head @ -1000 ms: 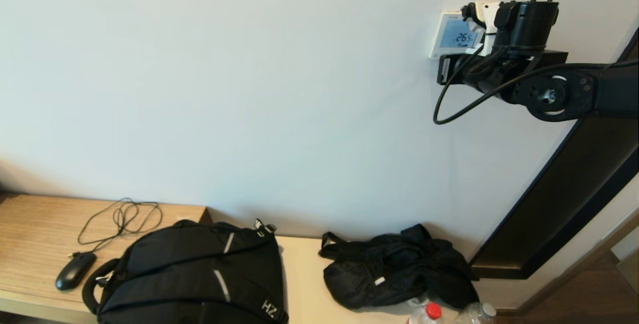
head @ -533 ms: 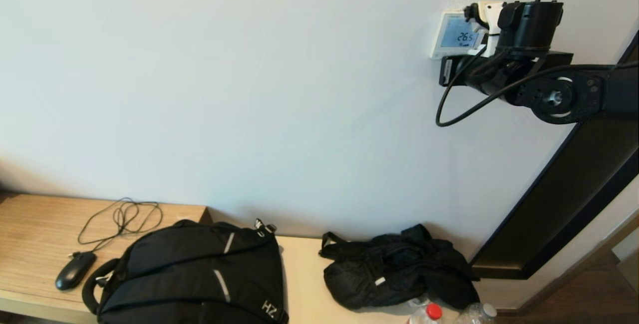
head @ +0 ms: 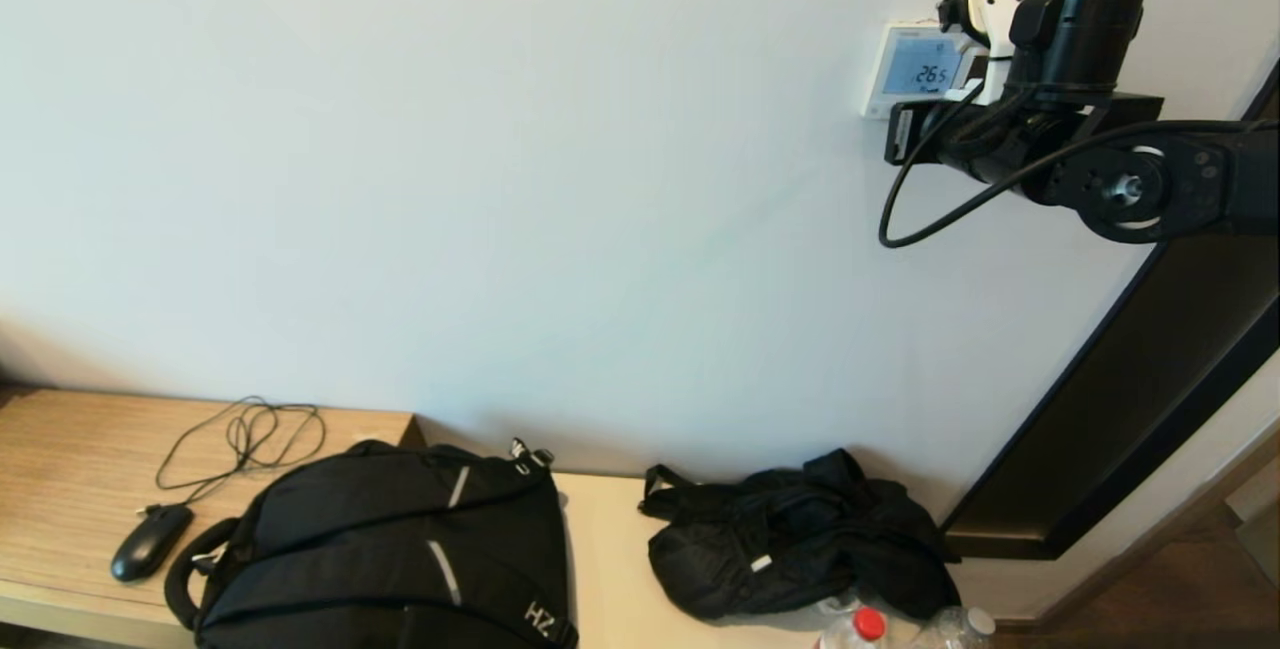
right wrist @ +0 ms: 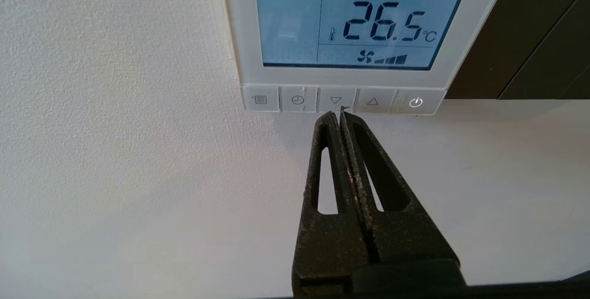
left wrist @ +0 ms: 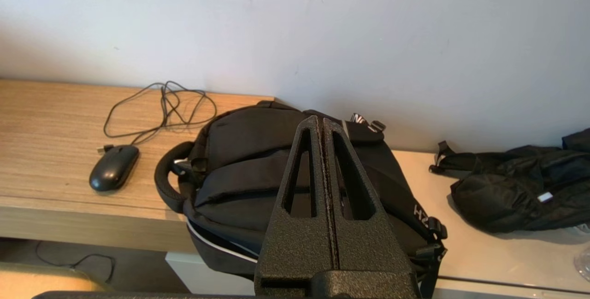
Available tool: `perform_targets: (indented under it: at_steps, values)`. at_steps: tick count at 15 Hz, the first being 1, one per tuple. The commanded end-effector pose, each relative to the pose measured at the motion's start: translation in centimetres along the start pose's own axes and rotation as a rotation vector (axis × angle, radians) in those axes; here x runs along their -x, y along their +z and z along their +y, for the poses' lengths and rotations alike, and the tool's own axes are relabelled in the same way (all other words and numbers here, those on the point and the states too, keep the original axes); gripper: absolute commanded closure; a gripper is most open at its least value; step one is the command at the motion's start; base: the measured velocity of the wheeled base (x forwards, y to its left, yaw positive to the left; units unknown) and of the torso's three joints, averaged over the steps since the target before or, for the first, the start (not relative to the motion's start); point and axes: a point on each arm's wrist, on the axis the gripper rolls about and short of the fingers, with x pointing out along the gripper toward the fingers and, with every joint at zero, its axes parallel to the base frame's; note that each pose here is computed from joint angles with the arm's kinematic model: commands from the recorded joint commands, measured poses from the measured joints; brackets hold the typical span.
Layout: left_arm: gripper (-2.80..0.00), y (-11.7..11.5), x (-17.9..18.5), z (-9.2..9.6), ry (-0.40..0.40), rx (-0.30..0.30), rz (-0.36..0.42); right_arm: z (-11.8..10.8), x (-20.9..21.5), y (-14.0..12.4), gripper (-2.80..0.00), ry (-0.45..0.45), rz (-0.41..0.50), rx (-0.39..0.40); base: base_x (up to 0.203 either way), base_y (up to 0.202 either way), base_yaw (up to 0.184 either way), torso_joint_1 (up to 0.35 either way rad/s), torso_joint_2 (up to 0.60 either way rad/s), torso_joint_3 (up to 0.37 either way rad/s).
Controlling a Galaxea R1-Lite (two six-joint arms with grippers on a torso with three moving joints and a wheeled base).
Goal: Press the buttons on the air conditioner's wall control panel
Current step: Press the temperature decrease button
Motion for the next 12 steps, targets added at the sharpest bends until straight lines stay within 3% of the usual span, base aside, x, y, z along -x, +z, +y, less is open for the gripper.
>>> perform_targets:
  at_steps: [1,12]
  values:
    - [0.00,0.0,0.0,0.0,0.001,-0.001,-0.001,0.1,-0.6,-0.4,0.00,-0.003,0.003,0.003,0.000,0.000,0.000,0.000,0.00,0.000]
    - [0.00,0.0,0.0,0.0,0.001,-0.001,-0.001,0.3,-1.4,-1.0,0.00,-0.005,0.013,0.005,0.000,0.000,0.000,0.000,0.00,0.000]
